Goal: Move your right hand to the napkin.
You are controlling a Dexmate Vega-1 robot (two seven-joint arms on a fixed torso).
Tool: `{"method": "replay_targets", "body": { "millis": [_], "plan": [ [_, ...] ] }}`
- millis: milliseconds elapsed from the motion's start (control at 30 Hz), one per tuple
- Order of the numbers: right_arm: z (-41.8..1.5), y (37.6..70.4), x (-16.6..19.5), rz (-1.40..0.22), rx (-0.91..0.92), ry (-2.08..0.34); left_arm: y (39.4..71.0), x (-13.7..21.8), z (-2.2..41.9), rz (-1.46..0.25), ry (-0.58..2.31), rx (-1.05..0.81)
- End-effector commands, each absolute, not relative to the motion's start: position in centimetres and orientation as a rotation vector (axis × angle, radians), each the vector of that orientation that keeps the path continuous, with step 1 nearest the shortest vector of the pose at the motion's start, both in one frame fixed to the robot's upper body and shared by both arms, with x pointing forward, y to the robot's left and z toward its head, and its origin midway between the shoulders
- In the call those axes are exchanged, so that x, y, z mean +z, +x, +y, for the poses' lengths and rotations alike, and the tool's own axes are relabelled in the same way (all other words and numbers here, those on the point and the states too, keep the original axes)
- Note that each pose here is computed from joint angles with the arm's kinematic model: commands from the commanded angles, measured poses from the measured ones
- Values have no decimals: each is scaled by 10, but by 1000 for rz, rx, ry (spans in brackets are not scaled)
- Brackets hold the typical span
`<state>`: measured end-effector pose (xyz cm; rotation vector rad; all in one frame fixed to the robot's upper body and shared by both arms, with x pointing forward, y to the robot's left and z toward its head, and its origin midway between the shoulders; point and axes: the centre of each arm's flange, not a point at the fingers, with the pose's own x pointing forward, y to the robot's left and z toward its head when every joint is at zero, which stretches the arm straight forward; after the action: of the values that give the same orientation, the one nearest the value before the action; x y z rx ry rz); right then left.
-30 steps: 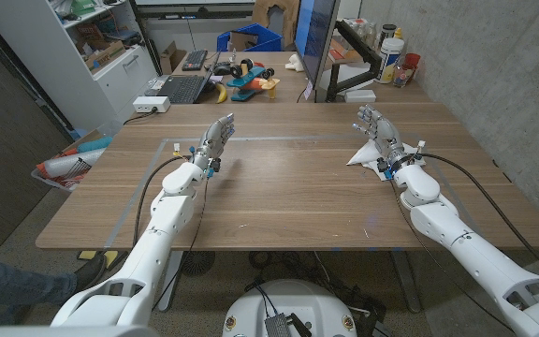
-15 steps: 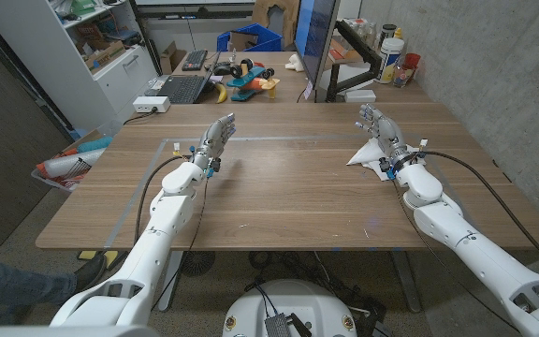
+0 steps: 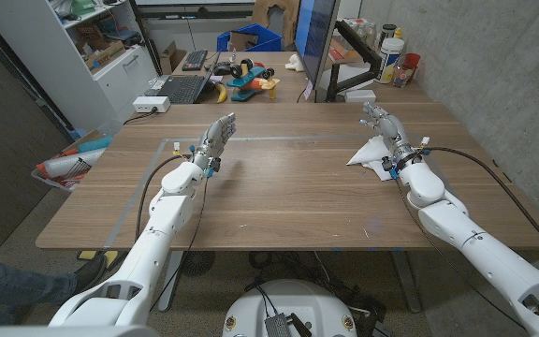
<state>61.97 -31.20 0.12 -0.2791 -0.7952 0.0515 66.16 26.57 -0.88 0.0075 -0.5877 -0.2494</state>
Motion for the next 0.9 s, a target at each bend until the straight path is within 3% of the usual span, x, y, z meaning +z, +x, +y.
{"method": "replay_targets", "body": {
  "millis": [33, 900],
  "plan": [
    [-315, 615, 4, -811, 4, -349, 658, -7, 267, -594, 16, -250],
    [-317, 605, 10, -826, -83, -502, 656, -11, 259, -582, 29, -271]
  ]
}}
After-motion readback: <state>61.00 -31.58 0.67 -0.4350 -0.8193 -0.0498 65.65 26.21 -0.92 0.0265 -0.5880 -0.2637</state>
